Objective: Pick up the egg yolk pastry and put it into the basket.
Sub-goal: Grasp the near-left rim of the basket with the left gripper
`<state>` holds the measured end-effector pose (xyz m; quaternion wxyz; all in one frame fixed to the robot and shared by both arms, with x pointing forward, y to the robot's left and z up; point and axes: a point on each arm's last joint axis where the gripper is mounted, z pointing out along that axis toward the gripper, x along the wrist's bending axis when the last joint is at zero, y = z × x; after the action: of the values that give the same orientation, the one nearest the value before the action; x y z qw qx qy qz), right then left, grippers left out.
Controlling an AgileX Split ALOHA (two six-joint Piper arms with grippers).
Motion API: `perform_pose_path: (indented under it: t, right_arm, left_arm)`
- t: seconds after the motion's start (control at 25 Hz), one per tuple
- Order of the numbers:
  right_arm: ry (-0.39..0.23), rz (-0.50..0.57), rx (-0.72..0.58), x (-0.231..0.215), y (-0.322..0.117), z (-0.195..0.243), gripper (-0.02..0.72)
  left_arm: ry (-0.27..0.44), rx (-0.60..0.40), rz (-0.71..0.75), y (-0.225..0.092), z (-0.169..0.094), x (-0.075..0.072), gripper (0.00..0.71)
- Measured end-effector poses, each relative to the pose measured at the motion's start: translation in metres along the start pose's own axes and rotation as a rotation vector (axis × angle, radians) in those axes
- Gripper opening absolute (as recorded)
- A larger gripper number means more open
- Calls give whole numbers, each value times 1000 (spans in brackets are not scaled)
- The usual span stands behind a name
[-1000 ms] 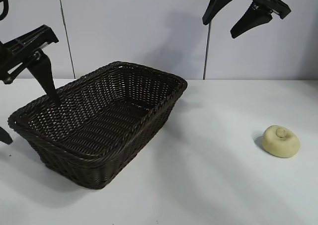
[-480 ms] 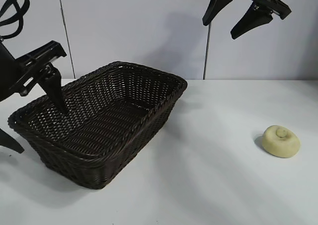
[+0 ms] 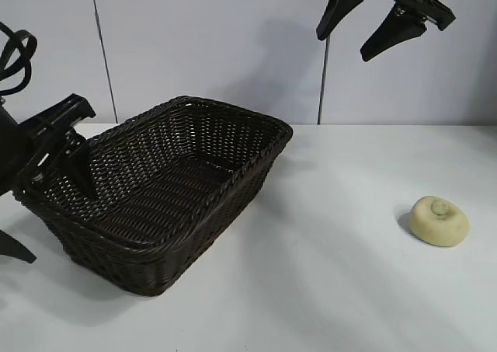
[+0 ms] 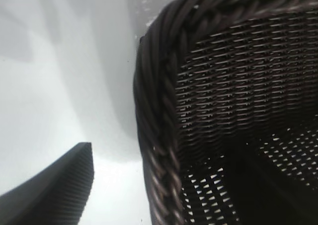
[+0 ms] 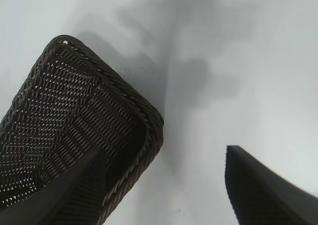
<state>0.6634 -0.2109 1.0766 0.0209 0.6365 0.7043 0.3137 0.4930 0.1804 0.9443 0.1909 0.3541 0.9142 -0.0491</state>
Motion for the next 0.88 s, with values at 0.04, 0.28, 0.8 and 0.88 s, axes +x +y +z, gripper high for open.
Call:
perform_pose_path:
  t: [0.04, 0.28, 0.8, 0.88]
  right_arm:
    - [0, 0, 0, 0, 0, 0, 494]
    - [0, 0, 0, 0, 0, 0, 494]
    - [-7, -4, 1, -1, 0, 0, 494]
    - [-7, -4, 1, -1, 0, 0, 494]
  left_arm:
    - [1, -1, -1, 0, 3, 0, 532]
    - [-5, -14, -5, 3, 18, -1, 532]
    - [39, -4, -10, 3, 36, 3, 276]
    - [38, -5, -10, 3, 36, 3, 221]
